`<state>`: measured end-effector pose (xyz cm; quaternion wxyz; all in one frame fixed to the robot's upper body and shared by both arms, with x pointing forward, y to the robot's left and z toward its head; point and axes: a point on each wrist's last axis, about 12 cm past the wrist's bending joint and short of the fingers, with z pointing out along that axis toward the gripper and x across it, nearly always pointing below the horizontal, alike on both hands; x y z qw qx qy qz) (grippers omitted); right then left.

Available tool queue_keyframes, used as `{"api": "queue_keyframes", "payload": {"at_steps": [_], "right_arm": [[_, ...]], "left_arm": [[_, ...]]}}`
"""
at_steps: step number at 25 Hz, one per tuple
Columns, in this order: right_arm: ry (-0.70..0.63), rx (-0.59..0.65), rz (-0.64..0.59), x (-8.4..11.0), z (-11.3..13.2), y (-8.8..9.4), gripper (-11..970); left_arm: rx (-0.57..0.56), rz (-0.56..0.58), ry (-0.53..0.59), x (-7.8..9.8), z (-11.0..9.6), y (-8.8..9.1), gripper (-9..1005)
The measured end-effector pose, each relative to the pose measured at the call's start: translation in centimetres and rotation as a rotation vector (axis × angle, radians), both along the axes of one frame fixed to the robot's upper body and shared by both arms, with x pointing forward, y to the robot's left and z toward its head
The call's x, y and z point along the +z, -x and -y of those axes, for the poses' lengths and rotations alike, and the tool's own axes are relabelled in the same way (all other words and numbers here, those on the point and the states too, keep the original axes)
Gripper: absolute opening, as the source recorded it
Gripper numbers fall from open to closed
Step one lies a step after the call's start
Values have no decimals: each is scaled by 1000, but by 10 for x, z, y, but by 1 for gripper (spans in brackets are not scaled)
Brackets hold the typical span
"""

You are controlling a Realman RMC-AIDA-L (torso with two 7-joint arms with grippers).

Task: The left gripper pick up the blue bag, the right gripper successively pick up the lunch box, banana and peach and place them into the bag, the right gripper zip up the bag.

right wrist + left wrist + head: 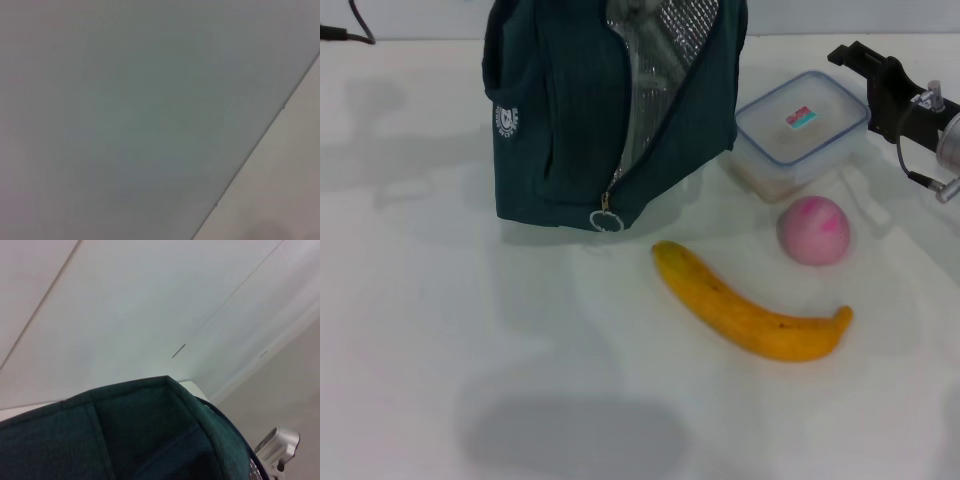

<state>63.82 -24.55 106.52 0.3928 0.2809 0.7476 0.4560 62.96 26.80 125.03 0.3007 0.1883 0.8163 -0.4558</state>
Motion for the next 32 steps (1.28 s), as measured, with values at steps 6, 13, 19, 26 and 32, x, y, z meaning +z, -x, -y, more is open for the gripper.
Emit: {"api": "queue_keyframes", "payload": {"at_steps": [6, 13, 19, 26, 32], "right_arm": [[1, 6, 33, -1, 5, 5, 782], [-3, 0, 36, -3, 7, 8, 520], [0, 0, 31, -4, 6, 9, 332], [5, 6, 32, -4, 6, 9, 249], [25, 18, 43, -4, 6, 9, 152]], "left_arm": [[11, -4, 4, -3, -4, 2, 63], [8, -7, 3, -3, -5, 3, 64], [3, 1, -1, -3, -5, 3, 64], [3, 4, -1, -3, -6, 3, 65], [4, 8, -2, -2, -7, 3, 66]]}}
